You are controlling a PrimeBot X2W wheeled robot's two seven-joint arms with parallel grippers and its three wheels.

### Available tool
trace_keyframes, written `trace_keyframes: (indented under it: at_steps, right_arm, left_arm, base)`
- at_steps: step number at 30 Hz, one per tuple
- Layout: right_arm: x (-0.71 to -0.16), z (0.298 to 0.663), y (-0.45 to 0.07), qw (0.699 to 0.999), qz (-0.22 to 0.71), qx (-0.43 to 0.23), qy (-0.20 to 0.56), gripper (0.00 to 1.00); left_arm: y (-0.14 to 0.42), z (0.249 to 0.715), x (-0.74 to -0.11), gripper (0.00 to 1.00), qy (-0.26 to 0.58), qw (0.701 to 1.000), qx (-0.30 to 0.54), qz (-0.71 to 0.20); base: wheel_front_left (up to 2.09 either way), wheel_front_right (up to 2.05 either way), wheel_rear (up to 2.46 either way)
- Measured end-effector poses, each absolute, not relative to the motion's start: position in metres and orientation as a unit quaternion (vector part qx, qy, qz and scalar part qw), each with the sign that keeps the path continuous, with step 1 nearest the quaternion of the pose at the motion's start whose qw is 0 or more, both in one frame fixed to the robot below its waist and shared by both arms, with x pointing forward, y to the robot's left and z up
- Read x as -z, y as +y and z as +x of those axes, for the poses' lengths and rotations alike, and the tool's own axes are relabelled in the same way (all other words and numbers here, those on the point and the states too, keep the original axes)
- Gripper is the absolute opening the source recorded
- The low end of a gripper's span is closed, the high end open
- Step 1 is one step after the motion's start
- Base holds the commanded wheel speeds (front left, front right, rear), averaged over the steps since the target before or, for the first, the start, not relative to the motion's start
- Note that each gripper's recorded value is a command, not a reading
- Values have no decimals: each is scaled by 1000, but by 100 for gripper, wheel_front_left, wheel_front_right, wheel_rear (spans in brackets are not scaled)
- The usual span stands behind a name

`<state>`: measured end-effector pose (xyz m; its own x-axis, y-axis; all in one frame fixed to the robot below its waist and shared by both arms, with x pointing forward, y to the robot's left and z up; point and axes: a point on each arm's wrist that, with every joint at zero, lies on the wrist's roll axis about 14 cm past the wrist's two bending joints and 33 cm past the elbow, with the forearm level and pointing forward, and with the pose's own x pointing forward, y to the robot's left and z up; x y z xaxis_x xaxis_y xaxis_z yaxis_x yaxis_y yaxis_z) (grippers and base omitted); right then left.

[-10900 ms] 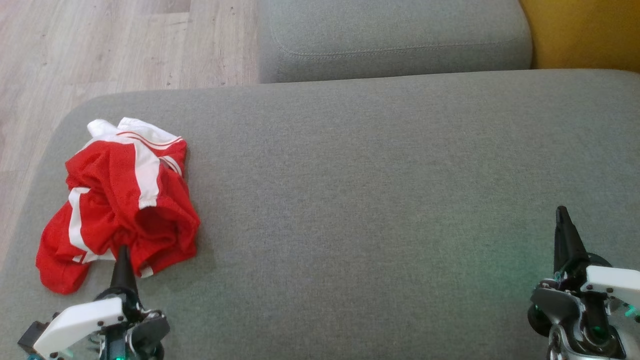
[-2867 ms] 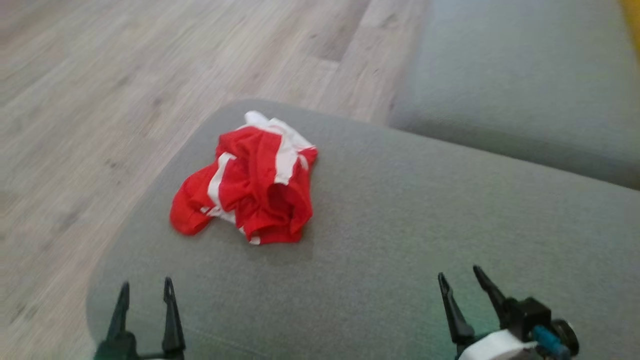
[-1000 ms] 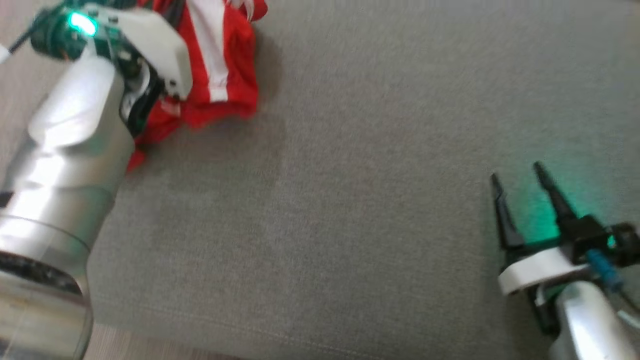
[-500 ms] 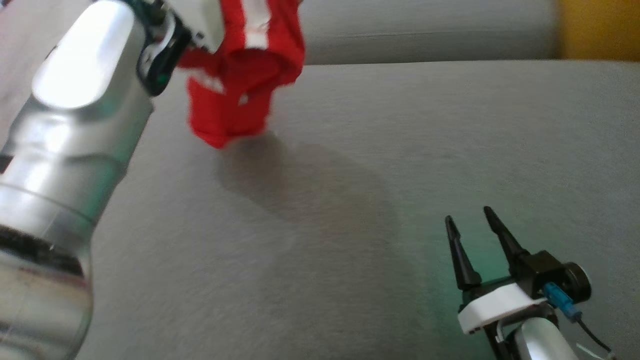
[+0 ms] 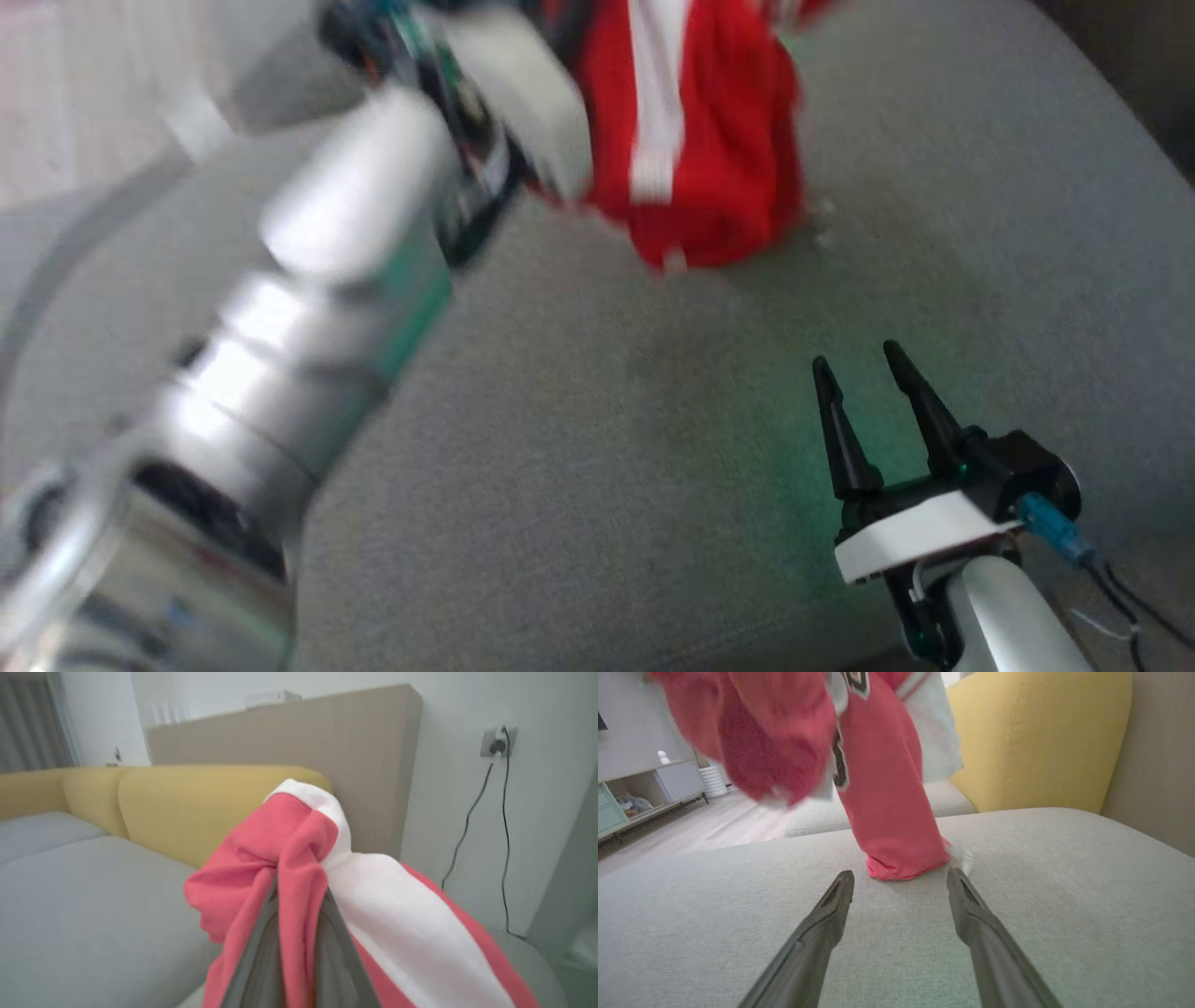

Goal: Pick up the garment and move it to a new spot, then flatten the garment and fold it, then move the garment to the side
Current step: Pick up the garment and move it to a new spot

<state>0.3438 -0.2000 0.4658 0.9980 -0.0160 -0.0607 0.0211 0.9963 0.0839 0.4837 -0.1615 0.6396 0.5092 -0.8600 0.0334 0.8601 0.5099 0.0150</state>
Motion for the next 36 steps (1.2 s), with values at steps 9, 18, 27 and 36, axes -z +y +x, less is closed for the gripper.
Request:
trace_keyframes:
  at_steps: [9, 18, 27, 36]
  right_arm:
    - [-446, 349, -214, 997, 46, 34, 60, 100]
    - [-431, 347, -203, 996, 31, 13, 81, 100]
    - [-434, 346, -200, 997, 19, 7, 79, 100]
    - [-410, 342, -216, 992, 12, 33, 121, 100]
  left_arm:
    - [-123, 445, -448, 100, 133, 878, 460, 7]
    - [-63, 446, -452, 100, 103, 925, 365, 34]
    - [-118, 465, -543, 100, -18, 902, 425, 79]
    - [-176, 465, -504, 100, 75, 844, 520, 110]
  base:
    - [0, 0, 0]
    - [0, 0, 0]
    - [0, 0, 0]
    - [0, 0, 0]
